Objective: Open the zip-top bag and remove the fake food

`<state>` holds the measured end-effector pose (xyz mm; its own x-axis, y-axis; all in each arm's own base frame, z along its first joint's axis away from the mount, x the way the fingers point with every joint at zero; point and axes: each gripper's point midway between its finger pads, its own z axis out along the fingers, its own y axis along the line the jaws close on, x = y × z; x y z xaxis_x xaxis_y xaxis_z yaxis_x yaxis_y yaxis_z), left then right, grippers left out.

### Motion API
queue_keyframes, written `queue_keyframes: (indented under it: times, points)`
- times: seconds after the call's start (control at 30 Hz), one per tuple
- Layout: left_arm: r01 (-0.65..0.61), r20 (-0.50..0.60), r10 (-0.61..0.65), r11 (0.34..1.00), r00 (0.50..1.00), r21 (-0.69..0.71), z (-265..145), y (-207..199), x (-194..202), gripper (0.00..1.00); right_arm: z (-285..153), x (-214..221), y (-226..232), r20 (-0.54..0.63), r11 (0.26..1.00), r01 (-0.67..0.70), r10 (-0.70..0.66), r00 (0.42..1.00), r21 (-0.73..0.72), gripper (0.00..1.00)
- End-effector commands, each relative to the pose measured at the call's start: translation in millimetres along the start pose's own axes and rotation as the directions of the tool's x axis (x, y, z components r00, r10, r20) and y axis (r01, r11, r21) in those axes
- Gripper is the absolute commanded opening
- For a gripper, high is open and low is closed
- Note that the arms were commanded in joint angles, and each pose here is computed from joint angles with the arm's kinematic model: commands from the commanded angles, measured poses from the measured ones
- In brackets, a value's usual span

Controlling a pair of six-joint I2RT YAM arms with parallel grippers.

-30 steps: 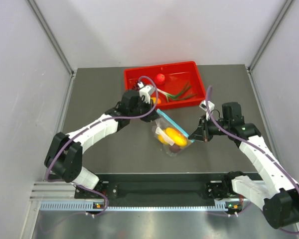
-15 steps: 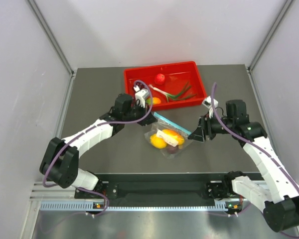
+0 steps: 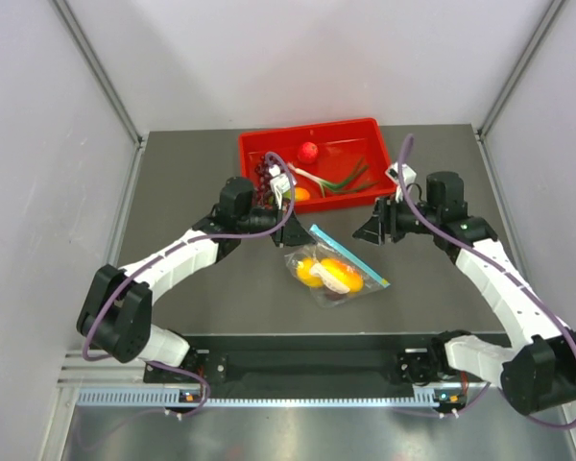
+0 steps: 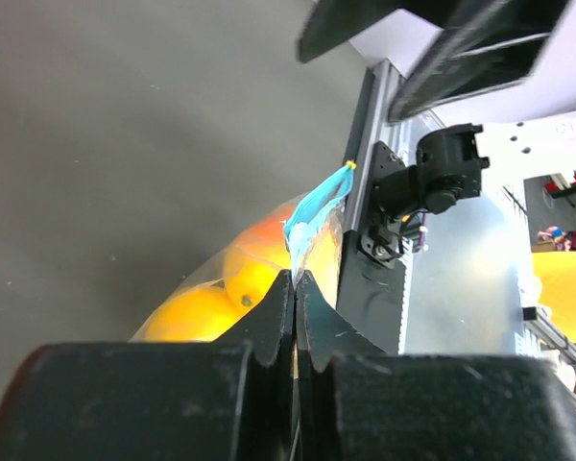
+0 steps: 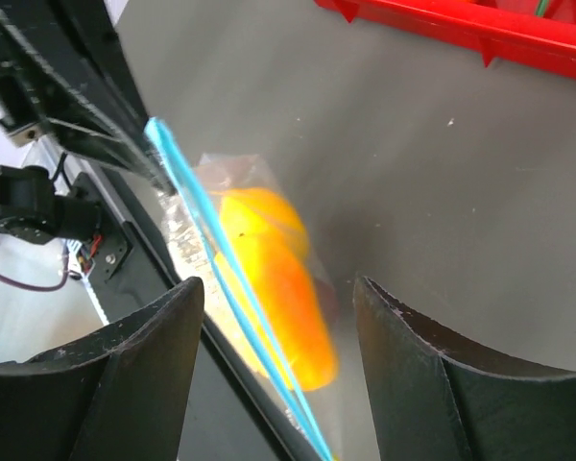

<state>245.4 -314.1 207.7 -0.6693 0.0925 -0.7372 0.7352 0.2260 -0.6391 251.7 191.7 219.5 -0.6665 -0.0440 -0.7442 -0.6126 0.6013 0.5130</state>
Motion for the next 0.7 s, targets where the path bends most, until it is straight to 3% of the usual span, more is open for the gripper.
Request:
queue_keyframes:
  times: [0.0,0.27,0.67]
  points:
    - [-0.099,0.05,0.094,0.991,0.994,0.091,-3.3,-29.5,-25.6,0.0,6.1,-11.9,4.3,0.044,0.997,0.065,-0.064,0.997,-0.039,0.63]
    - [-0.102,0.051,0.097,0.989,0.994,0.106,-3.1,-33.3,-25.8,0.0,19.0,23.8,-5.8,-0.025,0.998,0.047,-0.048,0.999,-0.042,0.62]
    - [-0.093,0.046,0.088,0.99,0.995,0.11,0.3,-33.5,-25.7,0.0,44.2,35.6,-3.4,-0.058,0.995,0.056,-0.061,0.996,-0.084,0.62]
